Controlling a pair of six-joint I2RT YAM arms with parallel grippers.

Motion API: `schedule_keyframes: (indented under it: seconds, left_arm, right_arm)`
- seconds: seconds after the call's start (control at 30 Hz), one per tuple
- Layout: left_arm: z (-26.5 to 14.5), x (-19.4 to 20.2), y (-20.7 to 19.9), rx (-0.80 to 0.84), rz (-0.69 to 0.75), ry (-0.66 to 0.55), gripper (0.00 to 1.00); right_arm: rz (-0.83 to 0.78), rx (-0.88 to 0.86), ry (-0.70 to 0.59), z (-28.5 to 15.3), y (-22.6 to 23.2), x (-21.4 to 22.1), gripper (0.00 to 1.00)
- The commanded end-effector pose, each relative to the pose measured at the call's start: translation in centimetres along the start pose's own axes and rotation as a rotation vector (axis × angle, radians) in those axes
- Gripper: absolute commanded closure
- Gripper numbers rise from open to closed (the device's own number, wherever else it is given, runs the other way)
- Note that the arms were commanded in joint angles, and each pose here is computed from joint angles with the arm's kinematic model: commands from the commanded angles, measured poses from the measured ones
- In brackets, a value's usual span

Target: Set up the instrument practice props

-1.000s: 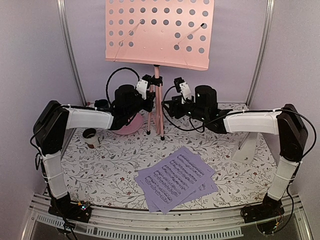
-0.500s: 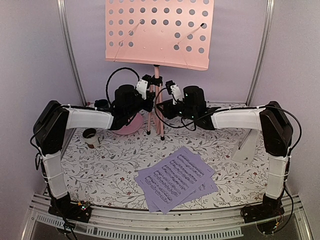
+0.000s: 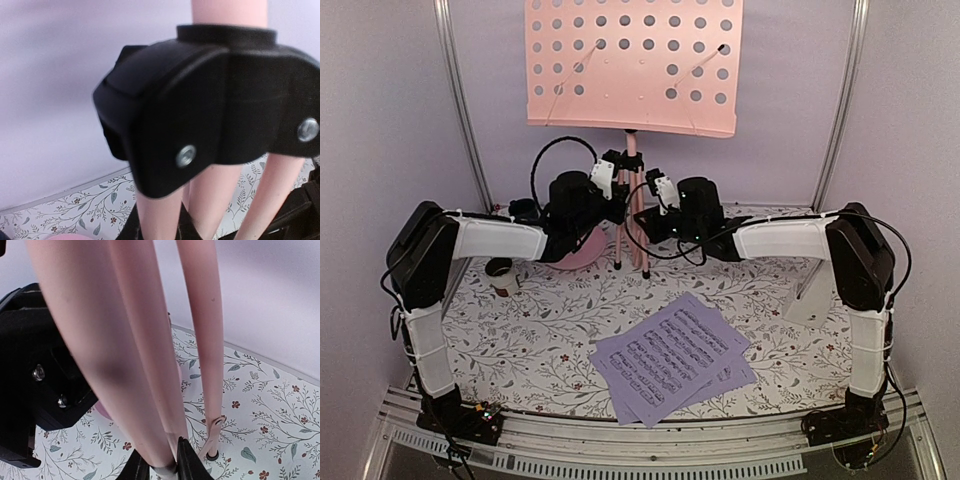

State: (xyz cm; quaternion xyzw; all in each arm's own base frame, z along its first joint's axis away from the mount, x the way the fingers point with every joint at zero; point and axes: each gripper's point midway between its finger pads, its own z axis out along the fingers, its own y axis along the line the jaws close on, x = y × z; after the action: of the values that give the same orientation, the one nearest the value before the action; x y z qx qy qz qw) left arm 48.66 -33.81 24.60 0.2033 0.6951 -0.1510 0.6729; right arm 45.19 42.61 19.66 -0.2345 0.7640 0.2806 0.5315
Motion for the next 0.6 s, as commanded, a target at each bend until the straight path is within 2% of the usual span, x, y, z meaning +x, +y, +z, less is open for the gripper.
schedule_keyframes:
  seconds: [0.0, 0.13, 0.33, 0.57]
  left_arm:
    - [-0.8, -2.8, -0.4, -0.008, -0.017, -0.092, 1.00]
    - [-0.9, -3.2, -0.6, -0.009, -0.006, -0.112, 1.00]
    - [-0.5, -3.6, -0.7, -0.021, 0.023, -0.113, 1.00]
    - [-0.7, -4.0, -0.3, -0.039, 0.074, -0.093, 1.00]
  right_arm:
    - [-0.001, 0.094, -0.039, -0.3, -1.9, -2.0, 0.86]
    - [-0.024, 0.102, -0.058, -1.5, -1.8, -3.4, 1.00]
    - [-0.043, 0.140, -0.080, -4.2, -2.7, -5.4, 1.00]
    - [-0.037, 0.183, -0.061, -6.6, -4.7, -5.1, 1.00]
